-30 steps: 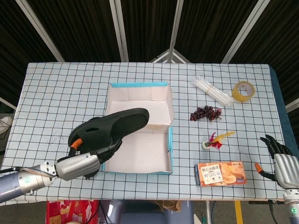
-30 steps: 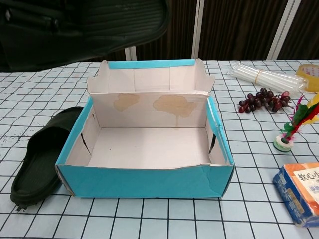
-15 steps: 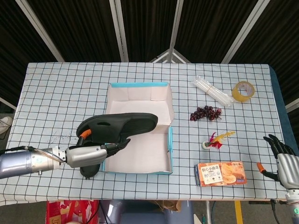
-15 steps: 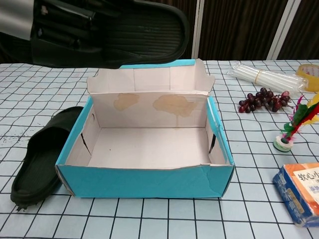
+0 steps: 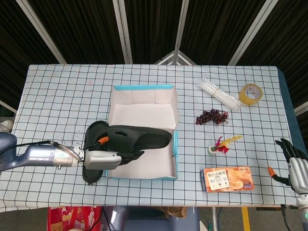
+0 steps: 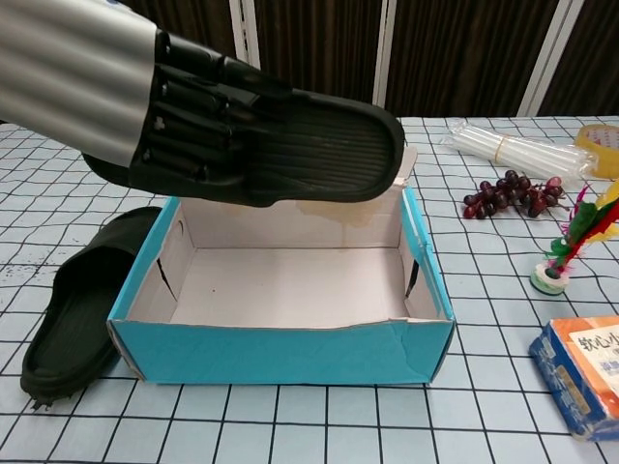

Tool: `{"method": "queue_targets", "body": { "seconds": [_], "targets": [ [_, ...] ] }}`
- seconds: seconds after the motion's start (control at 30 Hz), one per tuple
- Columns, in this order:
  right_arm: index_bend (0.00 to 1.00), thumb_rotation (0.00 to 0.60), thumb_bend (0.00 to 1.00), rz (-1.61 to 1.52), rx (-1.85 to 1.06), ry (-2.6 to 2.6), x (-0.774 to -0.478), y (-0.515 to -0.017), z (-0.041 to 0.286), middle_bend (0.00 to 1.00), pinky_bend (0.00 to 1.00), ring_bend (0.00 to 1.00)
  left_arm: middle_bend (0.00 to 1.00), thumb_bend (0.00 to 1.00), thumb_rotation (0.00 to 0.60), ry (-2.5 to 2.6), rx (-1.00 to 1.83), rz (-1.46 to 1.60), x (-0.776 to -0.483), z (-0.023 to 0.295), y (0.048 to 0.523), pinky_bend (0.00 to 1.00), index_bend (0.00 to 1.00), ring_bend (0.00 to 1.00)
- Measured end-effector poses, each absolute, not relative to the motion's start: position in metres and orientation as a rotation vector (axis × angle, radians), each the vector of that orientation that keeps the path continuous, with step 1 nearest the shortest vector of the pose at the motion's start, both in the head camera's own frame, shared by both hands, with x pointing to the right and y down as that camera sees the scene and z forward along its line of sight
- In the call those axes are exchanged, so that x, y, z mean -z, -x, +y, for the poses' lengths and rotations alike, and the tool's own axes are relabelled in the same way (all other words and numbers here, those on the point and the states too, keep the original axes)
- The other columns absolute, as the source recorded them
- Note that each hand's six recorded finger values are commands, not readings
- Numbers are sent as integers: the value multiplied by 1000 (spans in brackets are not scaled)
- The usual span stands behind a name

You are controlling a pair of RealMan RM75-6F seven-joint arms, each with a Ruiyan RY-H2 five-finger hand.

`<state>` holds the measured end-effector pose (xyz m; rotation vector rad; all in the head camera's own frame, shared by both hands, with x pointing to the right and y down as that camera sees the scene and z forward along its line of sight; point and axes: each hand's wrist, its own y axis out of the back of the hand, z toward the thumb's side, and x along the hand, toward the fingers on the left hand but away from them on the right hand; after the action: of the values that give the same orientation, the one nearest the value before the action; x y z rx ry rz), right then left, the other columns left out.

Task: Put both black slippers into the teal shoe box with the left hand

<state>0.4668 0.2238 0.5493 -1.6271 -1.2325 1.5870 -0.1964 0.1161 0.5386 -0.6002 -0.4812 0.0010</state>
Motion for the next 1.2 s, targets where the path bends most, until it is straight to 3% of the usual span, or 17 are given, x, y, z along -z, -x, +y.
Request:
{"method": "queue_targets", "body": {
  "seconds": [1.2],
  "targets": [
    [152,600,308,-1301,-1588,1627,-546,-481,223,113,191,182,536,526,600,589,26,-527,-593,110,165,28,465,71]
  ]
}}
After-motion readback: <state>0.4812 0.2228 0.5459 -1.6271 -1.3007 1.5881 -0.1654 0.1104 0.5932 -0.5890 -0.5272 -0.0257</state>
